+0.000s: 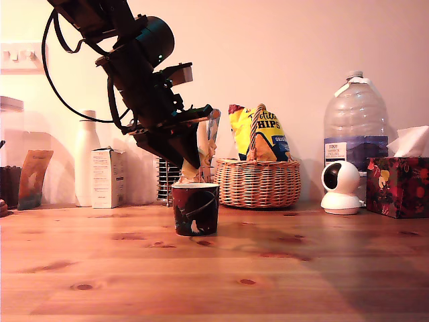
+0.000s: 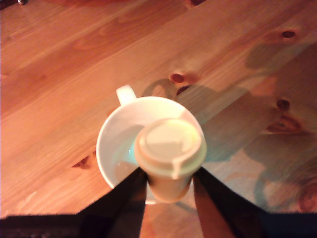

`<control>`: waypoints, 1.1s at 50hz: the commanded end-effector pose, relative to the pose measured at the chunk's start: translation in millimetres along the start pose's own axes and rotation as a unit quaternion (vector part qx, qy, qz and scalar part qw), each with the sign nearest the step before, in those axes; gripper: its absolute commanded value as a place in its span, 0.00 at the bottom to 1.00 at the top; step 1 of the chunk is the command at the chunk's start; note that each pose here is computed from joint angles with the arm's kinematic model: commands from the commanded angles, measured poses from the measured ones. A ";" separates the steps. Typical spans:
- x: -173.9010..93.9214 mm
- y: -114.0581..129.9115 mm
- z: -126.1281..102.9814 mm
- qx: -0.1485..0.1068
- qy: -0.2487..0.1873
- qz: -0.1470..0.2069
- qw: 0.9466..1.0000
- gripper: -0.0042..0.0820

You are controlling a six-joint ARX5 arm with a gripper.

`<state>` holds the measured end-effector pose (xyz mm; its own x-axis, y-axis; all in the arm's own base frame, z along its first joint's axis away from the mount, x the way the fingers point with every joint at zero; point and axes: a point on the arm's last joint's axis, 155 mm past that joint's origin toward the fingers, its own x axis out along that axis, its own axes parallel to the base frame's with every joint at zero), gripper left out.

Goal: Pick up the coffee capsules from the table one by one and drop them inside the nearest coffee cup

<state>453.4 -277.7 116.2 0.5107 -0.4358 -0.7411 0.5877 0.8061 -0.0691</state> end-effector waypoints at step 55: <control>-72.7 -8.2 17.7 0.024 -0.012 0.007 1.000 0.03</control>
<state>425.5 -259.7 161.6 0.5058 -0.4185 -0.7543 0.6022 0.7974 -0.0386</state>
